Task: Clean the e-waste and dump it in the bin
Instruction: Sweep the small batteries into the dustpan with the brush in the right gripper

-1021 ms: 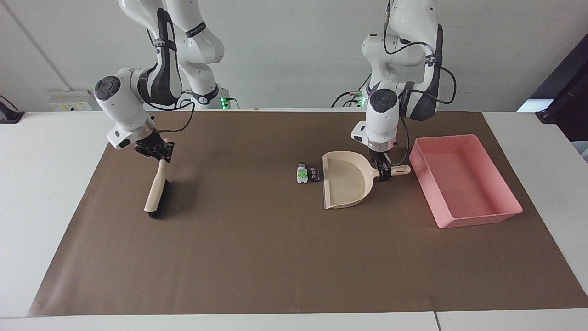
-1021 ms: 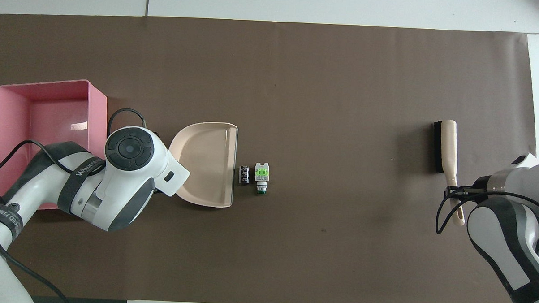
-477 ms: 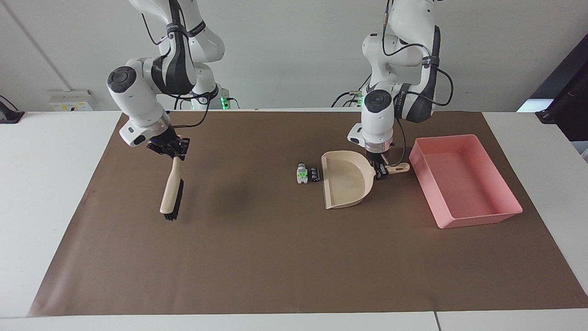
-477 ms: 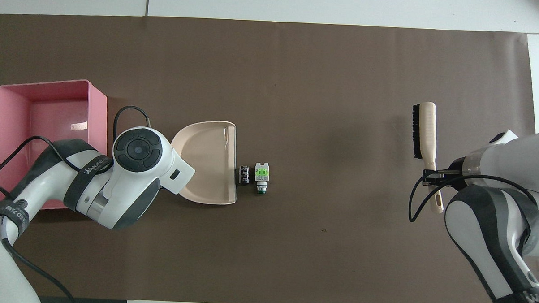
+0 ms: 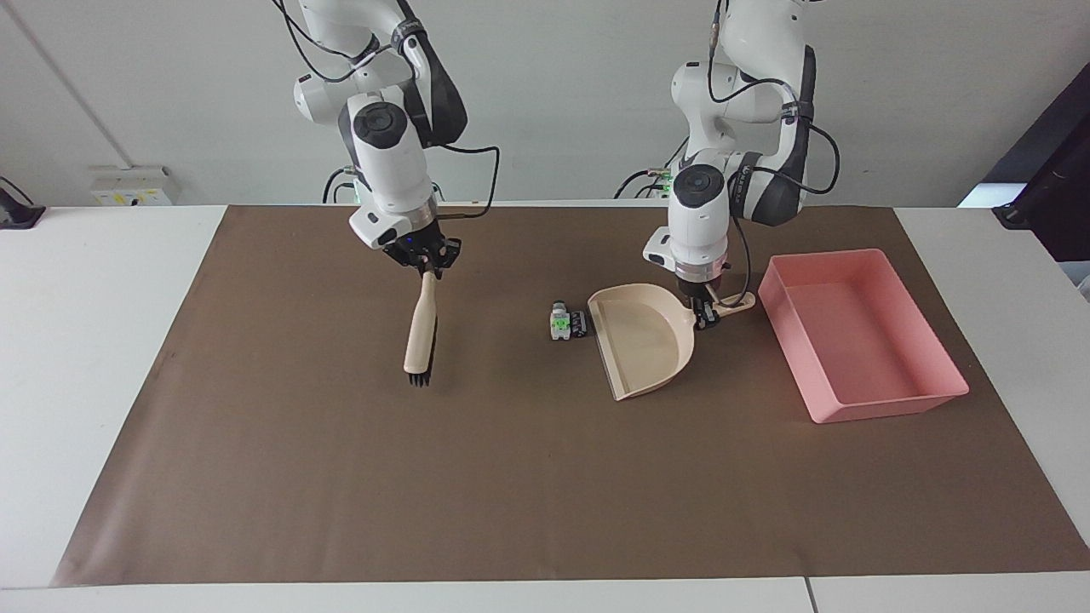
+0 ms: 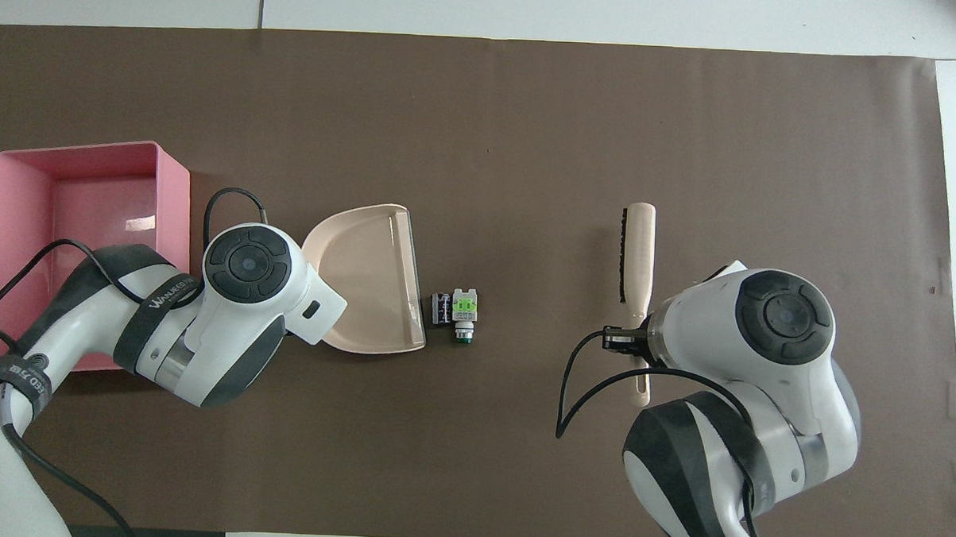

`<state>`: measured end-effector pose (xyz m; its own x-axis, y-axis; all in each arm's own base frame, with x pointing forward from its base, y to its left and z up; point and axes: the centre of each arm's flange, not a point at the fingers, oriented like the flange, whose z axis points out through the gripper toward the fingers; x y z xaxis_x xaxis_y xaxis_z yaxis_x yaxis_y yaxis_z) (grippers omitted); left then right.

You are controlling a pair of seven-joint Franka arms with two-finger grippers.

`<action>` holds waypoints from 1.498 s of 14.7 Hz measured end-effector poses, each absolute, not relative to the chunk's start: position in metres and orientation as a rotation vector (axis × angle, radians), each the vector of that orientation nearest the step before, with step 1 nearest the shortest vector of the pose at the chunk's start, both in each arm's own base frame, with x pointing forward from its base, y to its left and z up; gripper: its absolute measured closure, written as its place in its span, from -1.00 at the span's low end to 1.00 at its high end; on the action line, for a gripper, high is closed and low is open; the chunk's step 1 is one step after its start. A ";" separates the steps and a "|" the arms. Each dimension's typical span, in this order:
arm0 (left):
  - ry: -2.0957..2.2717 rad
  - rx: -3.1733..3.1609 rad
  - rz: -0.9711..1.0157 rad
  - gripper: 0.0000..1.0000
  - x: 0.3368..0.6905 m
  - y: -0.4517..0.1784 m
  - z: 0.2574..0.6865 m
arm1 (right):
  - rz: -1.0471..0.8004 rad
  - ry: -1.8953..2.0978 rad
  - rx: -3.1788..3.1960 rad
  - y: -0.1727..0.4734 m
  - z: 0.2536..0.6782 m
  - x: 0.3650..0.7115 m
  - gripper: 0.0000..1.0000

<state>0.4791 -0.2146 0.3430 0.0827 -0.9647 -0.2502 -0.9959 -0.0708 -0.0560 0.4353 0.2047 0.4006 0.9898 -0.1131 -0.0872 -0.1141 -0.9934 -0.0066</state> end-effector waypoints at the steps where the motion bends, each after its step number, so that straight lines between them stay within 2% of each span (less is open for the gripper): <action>1: 1.990 -2.113 0.226 0.33 0.479 -0.216 0.344 | 0.142 0.185 -3.127 0.220 0.398 0.427 0.48; 8: 2.067 -1.943 0.255 0.33 0.465 -0.238 0.347 | 0.132 0.188 -3.148 0.313 0.366 0.366 0.48; 12: 2.076 -1.937 0.283 0.33 0.457 -0.235 0.339 | 0.088 0.130 -3.130 0.332 0.359 0.358 0.48; 15: 2.086 -1.925 0.284 0.33 0.452 -0.239 0.339 | 0.074 0.054 -3.129 0.357 0.337 0.349 0.48; 22: 2.098 -1.910 0.290 0.33 0.447 -0.243 0.338 | 0.092 -0.012 -3.020 0.446 0.327 0.348 0.48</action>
